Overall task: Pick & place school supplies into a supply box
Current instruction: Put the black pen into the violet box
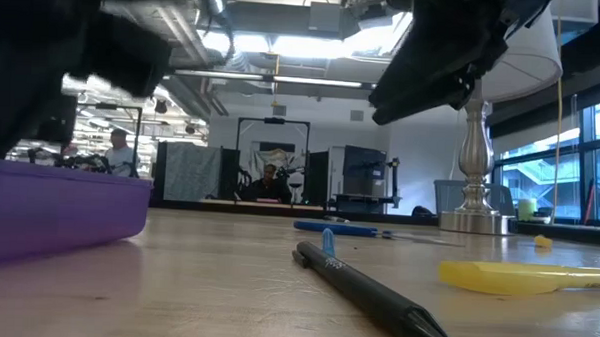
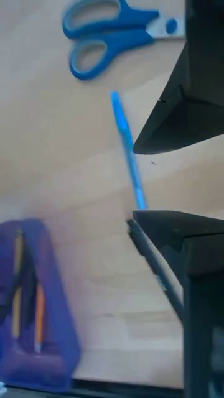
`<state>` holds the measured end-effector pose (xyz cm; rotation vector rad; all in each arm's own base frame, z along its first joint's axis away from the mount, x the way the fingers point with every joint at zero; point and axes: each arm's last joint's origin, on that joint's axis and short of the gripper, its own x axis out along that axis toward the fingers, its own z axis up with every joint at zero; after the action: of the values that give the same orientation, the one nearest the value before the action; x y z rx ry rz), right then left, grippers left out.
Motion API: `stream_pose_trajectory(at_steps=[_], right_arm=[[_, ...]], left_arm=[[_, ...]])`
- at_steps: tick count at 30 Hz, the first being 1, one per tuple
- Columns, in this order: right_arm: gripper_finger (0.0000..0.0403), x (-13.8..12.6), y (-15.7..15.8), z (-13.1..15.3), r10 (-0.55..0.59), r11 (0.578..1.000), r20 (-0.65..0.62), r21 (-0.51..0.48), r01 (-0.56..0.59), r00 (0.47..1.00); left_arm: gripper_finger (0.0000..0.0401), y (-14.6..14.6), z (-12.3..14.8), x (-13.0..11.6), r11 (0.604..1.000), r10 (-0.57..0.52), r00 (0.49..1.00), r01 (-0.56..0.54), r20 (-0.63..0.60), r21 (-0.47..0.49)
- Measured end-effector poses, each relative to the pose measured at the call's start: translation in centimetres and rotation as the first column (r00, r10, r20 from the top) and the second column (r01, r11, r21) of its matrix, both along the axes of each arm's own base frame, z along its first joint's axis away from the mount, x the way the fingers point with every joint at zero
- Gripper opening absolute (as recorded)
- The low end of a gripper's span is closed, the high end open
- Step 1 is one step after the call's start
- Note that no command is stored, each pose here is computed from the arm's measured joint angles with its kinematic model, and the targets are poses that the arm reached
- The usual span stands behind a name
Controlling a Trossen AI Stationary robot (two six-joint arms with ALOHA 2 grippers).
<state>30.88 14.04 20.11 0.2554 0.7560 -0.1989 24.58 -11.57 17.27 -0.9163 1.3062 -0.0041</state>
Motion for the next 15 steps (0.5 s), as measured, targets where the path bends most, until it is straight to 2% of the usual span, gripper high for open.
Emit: stream_pose_trajectory(at_steps=[4, 7, 9, 12, 15], right_arm=[[0.0162, -0.2, 0.1, -0.3, 0.035, 0.998, -0.050, 0.051, -0.033, 0.998], [0.0162, -0.3, 0.2, -0.3, 0.044, 0.997, -0.058, 0.067, -0.040, 0.997], [0.0162, -0.3, 0.2, -0.3, 0.044, 0.997, -0.057, 0.067, -0.040, 0.997], [0.0162, -0.3, 0.2, -0.3, 0.044, 0.997, -0.059, 0.066, -0.040, 0.997], [0.0162, -0.3, 0.2, -0.3, 0.045, 0.997, -0.063, 0.065, -0.041, 0.997]], left_arm=[[0.0093, 0.3, 2.3, 0.4, 0.999, -0.035, 0.979, 0.040, 0.202, -0.018], [0.0090, 0.5, 3.8, 0.9, 0.997, -0.074, 0.923, 0.077, 0.378, 0.006], [0.0089, 0.6, 4.6, 1.3, 0.994, -0.114, 0.865, 0.102, 0.488, 0.051], [0.0089, 0.5, 5.7, 2.0, 0.981, -0.193, 0.746, 0.145, 0.638, 0.127], [0.0088, 0.4, 6.5, 2.4, 0.968, -0.252, 0.629, 0.152, 0.735, 0.202]])
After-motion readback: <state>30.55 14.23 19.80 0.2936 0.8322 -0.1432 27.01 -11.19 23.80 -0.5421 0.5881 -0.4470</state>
